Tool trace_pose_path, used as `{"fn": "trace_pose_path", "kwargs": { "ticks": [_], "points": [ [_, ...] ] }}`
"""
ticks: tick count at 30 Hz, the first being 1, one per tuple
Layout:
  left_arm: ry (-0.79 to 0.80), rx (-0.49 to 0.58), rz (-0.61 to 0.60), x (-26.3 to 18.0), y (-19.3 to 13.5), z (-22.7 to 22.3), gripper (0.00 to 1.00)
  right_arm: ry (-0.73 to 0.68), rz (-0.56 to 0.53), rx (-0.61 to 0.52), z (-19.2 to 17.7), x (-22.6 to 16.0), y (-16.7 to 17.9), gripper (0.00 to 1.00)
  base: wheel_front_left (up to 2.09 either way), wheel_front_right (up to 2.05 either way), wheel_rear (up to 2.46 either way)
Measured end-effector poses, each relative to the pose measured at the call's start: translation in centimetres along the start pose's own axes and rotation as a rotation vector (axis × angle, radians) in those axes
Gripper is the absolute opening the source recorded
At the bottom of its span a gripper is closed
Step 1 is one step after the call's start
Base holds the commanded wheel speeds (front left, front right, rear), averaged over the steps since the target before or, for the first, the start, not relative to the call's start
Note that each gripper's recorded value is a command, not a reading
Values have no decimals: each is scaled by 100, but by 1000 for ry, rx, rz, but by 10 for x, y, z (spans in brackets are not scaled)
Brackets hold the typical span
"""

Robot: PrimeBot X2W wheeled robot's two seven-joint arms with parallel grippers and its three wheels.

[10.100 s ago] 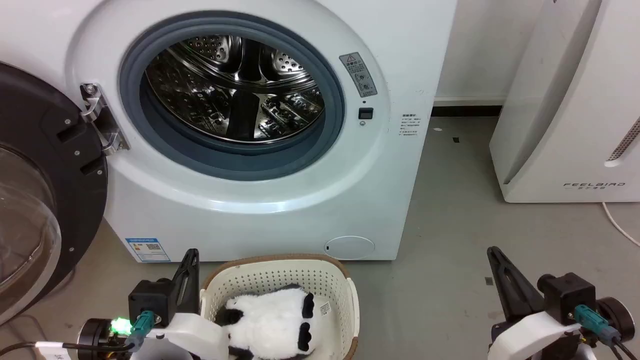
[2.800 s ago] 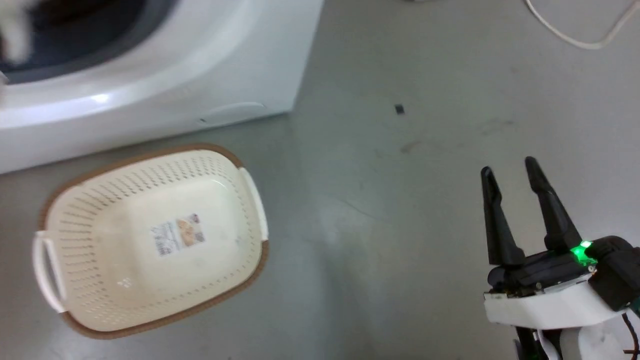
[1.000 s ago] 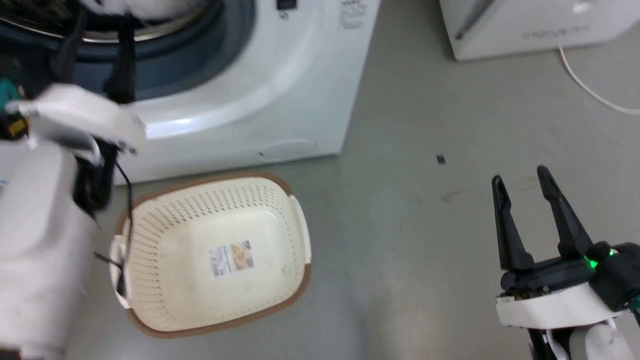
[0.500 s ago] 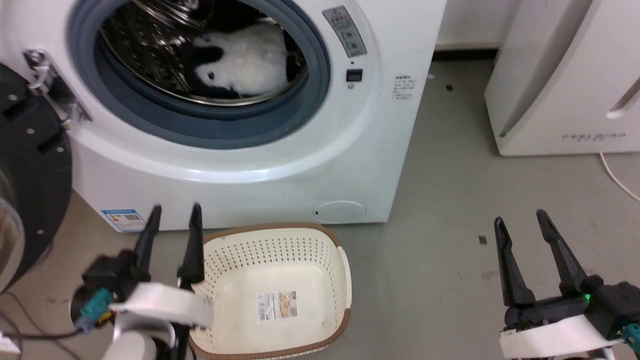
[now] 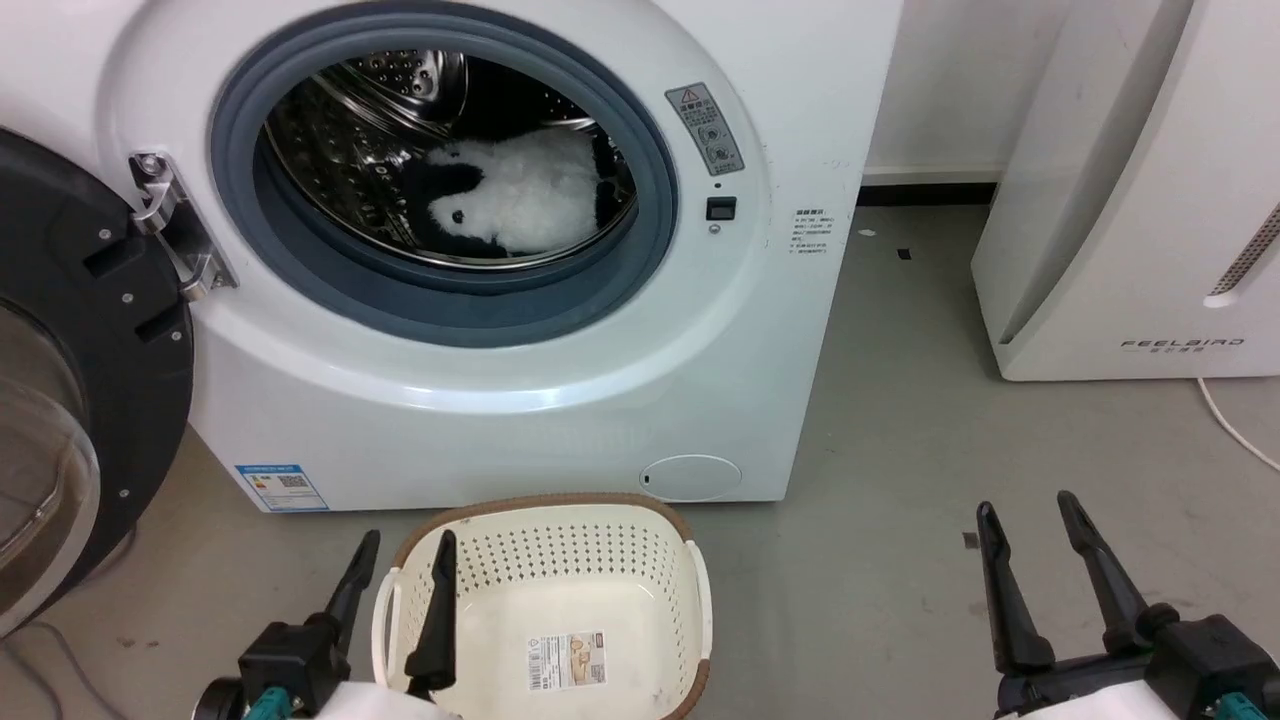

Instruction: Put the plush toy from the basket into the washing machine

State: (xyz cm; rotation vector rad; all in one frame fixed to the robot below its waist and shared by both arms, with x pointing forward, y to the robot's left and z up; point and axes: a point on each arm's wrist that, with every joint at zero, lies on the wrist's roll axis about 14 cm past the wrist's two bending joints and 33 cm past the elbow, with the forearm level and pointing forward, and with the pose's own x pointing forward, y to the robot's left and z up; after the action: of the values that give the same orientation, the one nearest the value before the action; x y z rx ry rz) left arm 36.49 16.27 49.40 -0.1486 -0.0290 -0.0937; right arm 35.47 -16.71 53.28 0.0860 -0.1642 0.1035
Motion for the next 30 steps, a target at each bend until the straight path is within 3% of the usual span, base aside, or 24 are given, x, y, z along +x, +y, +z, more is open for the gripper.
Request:
{"fn": "trace_pose_path", "kwargs": {
  "ticks": [11,12,30],
  "points": [
    [-7,22,13,-8,3,1,100,-3,4,10,1,-4,2,100,0,0,0],
    [-8,17,23,-8,5,1,0,-1,4,11,1,-5,3,0,0,0,0],
    [8,30,23,-8,5,1,0,22,6,6,-2,-4,3,0,0,0,0]
  ]
}}
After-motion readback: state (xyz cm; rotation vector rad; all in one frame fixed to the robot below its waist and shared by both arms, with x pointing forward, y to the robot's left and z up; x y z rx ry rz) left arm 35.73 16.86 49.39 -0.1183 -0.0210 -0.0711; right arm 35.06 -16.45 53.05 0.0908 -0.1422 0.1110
